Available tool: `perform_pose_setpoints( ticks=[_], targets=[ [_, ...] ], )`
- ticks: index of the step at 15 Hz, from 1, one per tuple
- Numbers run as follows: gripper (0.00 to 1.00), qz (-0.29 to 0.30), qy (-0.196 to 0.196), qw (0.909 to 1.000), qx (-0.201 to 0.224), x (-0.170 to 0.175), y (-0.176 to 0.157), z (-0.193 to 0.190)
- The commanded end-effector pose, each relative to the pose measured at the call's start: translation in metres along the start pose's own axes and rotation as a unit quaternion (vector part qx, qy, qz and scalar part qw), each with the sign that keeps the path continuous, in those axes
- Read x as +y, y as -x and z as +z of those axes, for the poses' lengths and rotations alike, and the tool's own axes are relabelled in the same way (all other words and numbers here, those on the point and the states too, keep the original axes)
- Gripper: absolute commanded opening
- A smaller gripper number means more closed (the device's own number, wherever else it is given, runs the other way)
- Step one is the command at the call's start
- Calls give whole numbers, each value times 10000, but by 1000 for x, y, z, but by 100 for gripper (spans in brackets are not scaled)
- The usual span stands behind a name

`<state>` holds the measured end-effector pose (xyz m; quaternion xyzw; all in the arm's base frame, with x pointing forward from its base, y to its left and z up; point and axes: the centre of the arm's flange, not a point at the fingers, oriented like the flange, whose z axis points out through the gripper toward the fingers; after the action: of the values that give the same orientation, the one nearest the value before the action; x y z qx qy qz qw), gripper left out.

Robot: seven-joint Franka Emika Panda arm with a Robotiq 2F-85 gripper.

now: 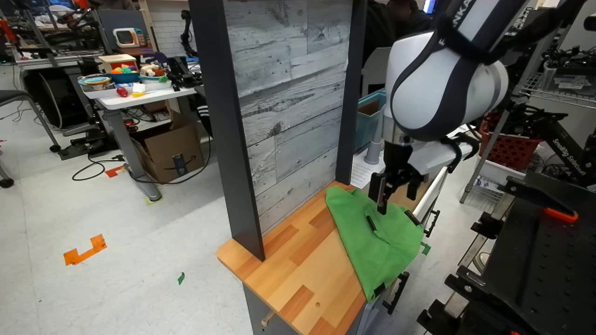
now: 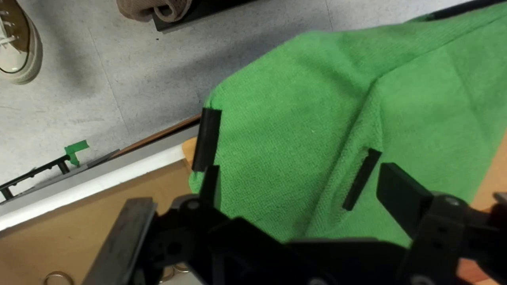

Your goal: Push the towel to the left

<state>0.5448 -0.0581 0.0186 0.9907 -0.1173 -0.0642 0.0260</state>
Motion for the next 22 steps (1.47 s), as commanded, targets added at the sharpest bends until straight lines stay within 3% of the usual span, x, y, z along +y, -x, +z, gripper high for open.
perform_pose_setpoints(
  ticks=[1,6,7,14,22],
  targets=[
    [100,-10,3,10000,48,-2,-6,7],
    [100,-23,6,9999,104,-4,-15,14],
    [100,84,140,9996,238,-4,-12,10],
    [100,112,86,9941,1080,-31,-20,21],
    [100,-15,204,9947,1003,-52,-18,54]
  ],
)
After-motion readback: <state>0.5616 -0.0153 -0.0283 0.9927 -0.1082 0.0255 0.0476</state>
